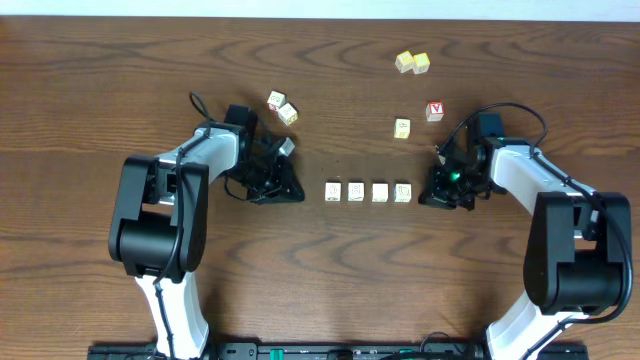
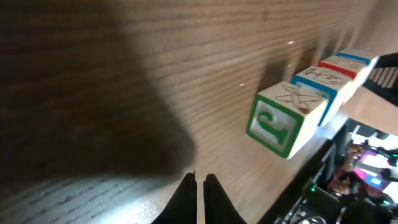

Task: Lift 4 blocks
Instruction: 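Squeeze the row inward from both ends with both grippers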

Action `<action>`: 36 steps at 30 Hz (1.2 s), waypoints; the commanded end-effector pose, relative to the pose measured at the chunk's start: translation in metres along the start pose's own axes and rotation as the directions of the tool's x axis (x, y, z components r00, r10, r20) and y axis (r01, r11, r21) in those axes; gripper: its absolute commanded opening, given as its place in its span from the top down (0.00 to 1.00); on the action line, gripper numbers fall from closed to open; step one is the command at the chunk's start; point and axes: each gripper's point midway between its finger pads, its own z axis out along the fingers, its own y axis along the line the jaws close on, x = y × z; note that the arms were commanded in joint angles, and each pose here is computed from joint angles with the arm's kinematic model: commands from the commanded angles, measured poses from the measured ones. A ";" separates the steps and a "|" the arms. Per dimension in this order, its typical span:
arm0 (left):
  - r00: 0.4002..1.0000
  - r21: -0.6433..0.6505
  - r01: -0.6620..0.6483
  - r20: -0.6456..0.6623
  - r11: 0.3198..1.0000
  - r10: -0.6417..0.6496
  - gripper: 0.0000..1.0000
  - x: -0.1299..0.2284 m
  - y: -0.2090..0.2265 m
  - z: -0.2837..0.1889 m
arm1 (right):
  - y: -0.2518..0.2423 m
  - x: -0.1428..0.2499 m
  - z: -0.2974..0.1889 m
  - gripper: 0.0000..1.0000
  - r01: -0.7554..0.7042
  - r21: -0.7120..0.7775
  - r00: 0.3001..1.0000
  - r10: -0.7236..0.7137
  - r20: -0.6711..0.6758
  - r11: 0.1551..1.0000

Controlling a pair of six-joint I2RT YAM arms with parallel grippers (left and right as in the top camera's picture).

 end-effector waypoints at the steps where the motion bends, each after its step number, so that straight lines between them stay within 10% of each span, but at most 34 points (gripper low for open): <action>1: 1.000 0.061 -0.001 -0.002 0.998 0.001 0.93 0.001 -0.009 -0.002 | 0.020 0.001 -0.004 0.99 0.028 -0.123 1.000 -0.028 -0.004 0.992; 36: 1.000 0.101 0.006 -0.004 0.995 -0.006 0.93 -0.007 -0.014 0.018 | 0.027 -0.008 -0.005 0.99 0.058 -0.162 0.998 -0.054 0.034 0.985</action>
